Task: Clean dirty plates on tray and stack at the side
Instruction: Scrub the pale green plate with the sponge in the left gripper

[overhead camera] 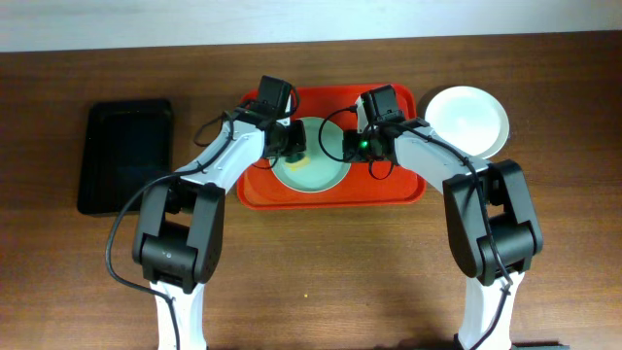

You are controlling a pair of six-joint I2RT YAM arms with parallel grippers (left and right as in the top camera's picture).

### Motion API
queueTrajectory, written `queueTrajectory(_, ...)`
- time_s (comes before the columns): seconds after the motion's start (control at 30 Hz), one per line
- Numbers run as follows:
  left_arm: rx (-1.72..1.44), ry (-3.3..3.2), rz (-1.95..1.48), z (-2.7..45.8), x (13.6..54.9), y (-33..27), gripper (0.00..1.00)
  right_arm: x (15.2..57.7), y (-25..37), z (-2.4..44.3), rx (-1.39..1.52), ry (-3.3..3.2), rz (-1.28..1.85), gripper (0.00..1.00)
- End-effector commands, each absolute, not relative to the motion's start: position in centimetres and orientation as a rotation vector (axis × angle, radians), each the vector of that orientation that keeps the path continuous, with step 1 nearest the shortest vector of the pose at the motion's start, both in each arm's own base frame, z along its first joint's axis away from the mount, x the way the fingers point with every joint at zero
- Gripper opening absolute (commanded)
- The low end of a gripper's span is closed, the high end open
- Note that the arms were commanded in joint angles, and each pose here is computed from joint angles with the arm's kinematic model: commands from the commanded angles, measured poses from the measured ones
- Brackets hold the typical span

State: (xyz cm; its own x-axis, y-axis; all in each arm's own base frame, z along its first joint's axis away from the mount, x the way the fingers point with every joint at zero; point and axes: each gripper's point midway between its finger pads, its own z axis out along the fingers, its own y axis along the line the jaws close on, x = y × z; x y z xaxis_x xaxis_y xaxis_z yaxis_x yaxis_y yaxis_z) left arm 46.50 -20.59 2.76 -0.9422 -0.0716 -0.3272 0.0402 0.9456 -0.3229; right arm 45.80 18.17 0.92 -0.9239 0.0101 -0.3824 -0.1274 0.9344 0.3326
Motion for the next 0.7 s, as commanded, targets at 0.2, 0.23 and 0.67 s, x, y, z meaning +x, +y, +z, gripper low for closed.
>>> queueTrajectory(0.2, 0.015, 2.804, -0.589, 2.8, 43.9, -23.3, 0.0, 45.4, 18.2, -0.2, -0.079, 2.735, 0.482, 0.04)
queueTrajectory(0.23, 0.015, 2.815, -0.58, 2.2, 43.5, -23.1, 0.0, 45.4, 18.2, -0.2, -0.079, 2.736, 0.481, 0.04)
queueTrajectory(0.67, -0.042, 2.654, -0.231, 7.4, 47.4, -16.4, 0.0, 45.4, 18.1, -0.2, -0.078, 2.738, 0.481, 0.04)
